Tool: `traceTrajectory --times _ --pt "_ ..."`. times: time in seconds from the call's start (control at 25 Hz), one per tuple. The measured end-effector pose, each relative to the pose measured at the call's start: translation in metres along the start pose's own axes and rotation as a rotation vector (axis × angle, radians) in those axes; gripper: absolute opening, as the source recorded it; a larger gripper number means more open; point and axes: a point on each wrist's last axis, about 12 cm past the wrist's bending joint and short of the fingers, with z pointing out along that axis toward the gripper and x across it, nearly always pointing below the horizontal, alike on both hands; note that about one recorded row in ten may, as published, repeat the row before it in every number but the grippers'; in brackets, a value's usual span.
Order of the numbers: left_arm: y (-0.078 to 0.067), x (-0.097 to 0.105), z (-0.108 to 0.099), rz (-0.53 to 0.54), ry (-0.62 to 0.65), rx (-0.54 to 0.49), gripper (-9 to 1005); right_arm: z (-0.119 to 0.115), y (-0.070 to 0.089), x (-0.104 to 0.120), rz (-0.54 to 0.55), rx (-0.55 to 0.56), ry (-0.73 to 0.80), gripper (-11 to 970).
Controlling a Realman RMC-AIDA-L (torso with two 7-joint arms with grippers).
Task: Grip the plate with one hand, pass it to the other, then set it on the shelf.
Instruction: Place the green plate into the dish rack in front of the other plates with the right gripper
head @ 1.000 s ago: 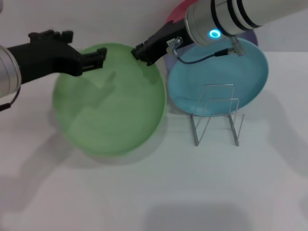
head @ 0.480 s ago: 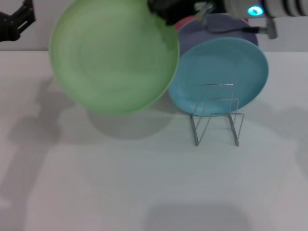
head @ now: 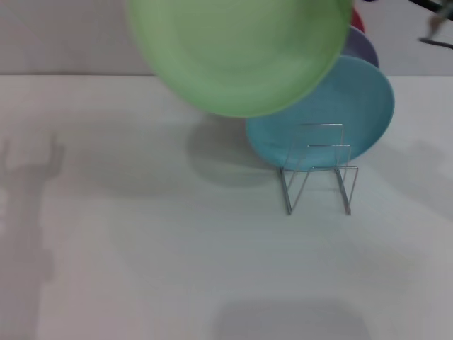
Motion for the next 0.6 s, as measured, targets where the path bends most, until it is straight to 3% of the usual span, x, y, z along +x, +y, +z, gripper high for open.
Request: traceTrajectory --times 0.24,0.44,0.6 --pt "0.010 0.018 -0.016 -0.063 -0.064 0.048 814 -0.044 -0.014 0.038 -0.048 0.025 -0.121 21" --pt "0.016 0.025 -0.023 -0.069 -0.059 0.067 815 -0.074 -0.009 0.074 -0.209 0.010 -0.268 21" --pt "0.019 0.029 -0.028 -0.068 -0.043 0.075 815 -0.094 -0.010 0.088 -0.307 0.056 -0.308 21"
